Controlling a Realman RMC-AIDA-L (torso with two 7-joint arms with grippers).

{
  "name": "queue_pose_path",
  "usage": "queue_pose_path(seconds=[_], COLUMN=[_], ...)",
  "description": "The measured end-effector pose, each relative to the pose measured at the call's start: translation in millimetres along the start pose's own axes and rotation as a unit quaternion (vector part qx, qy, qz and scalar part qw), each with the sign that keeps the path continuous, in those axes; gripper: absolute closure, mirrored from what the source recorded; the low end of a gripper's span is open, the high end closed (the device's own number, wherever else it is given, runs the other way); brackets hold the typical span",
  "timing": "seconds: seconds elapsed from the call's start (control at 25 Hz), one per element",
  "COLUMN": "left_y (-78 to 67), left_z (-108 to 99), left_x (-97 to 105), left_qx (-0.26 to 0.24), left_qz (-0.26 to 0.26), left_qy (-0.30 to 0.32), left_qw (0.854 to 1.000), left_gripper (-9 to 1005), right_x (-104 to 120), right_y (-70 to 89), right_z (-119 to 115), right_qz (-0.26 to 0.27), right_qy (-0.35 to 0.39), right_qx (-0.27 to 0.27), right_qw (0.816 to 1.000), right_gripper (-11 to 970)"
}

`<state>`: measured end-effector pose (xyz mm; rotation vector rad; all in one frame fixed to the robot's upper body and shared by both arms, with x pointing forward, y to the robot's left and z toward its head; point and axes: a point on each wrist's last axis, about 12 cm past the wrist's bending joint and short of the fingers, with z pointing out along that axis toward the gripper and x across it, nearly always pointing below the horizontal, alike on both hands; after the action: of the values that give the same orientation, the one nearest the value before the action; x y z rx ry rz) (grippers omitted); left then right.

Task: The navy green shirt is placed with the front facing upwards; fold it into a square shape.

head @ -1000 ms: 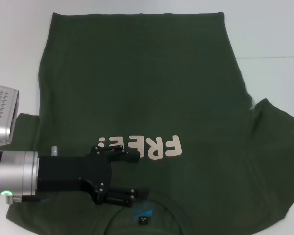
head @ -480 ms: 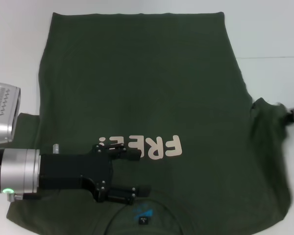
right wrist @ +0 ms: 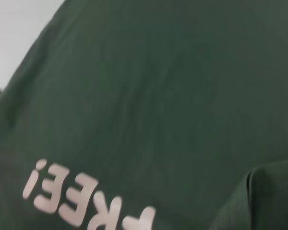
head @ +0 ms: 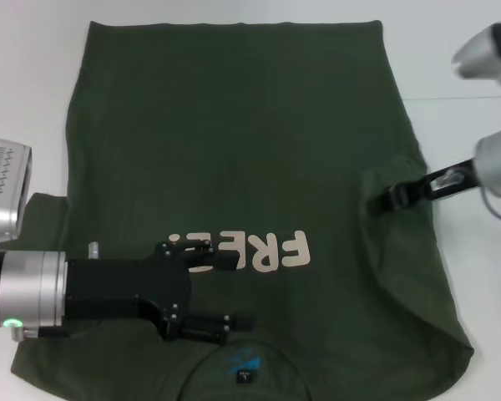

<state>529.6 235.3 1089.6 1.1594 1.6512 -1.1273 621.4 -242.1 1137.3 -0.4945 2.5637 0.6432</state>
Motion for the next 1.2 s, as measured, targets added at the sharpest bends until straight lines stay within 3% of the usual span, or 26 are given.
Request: queue_pose_path(seconds=[0.24,0.96,1.04,1.2], left_y=[0.5,1.1,0.8,0.4], left_z=[-1,-1,-1,-1], left_x=[0,1,1,2], left_qx=[-0.002,-0.008,-0.008,-0.008], left_qz=[0.001,0.001,0.000,-0.003], left_qy=[-0.002,-0.001,-0.001,-0.002], left_qw=[1.000,1.000,1.000,1.000], left_gripper=[94,93,93,93], right_x=[1,0,-2,-3], right_y=[6.9,19.2,19.0,18.6], right_z=[17,28,26,23], right_qz=[-0.011,-0.063,-0.066,-0.070], right_qy=[0.017,0.035,0.030,0.012], right_qx=[0.001,0.002,0.001,-0.017], right_qw=[1.000,0.997,0.997,0.997], right_gripper=[938,929,823,752])
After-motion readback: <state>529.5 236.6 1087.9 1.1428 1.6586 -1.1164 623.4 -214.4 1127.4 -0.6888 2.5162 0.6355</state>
